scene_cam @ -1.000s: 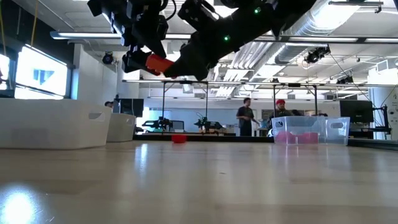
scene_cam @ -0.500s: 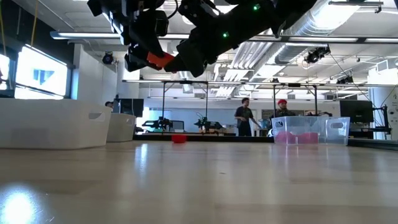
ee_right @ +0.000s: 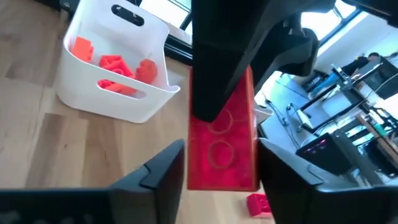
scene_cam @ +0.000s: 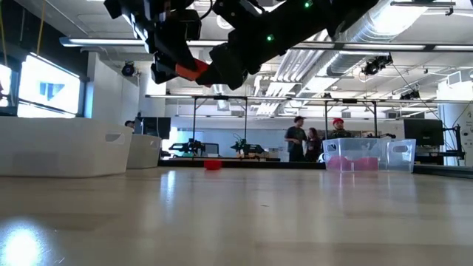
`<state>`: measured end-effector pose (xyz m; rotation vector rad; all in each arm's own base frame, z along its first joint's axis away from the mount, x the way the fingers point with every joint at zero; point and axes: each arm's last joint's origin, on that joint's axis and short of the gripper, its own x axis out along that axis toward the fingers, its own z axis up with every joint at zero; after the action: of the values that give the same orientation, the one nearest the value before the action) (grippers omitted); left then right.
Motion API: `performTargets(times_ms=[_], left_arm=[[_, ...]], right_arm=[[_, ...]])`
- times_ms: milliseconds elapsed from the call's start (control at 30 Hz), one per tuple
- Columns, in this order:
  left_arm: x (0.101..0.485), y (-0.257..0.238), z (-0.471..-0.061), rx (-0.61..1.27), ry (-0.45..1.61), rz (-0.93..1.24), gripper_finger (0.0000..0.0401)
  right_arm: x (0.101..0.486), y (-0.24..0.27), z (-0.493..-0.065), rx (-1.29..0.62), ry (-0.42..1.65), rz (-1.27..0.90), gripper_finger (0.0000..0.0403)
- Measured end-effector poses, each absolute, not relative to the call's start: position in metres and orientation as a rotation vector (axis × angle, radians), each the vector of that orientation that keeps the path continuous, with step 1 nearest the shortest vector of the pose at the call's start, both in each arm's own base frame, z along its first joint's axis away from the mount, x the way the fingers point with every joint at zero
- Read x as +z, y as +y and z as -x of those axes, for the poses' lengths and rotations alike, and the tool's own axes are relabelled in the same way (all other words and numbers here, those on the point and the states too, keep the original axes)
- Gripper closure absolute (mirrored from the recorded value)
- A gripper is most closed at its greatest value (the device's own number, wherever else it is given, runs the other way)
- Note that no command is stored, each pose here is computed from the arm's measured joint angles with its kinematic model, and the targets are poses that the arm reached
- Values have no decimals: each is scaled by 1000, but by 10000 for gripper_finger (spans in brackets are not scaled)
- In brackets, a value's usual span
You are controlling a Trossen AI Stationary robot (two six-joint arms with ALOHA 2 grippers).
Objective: Sort & place blocks by color
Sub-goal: Put the orange game piece into the white bin
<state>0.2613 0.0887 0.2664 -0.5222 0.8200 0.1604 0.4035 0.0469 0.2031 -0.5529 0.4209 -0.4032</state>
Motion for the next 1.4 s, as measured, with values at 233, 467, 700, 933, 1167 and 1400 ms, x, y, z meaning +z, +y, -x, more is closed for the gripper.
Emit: performTargets(times_ms=[233, 467, 700, 933, 1167, 1400], left_arm=[[263, 86, -259, 225, 873, 490, 326], [257, 72, -254, 223, 989, 477, 325], [248, 53, -241, 319, 1196, 421, 326], [249, 34, -233, 355, 1283, 366, 326], [264, 22, -212, 422, 1287, 338, 326], [275, 24, -187, 594, 1301, 314, 325]], right_arm=[[198, 55, -400, -408, 450, 475, 173], [189, 63, -394, -454, 513, 396, 166], [182, 75, -383, -481, 572, 246, 165], [195, 83, -362, -522, 618, 75, 165], [208, 88, -341, -491, 704, -87, 165], [216, 90, -323, -433, 841, -347, 165]])
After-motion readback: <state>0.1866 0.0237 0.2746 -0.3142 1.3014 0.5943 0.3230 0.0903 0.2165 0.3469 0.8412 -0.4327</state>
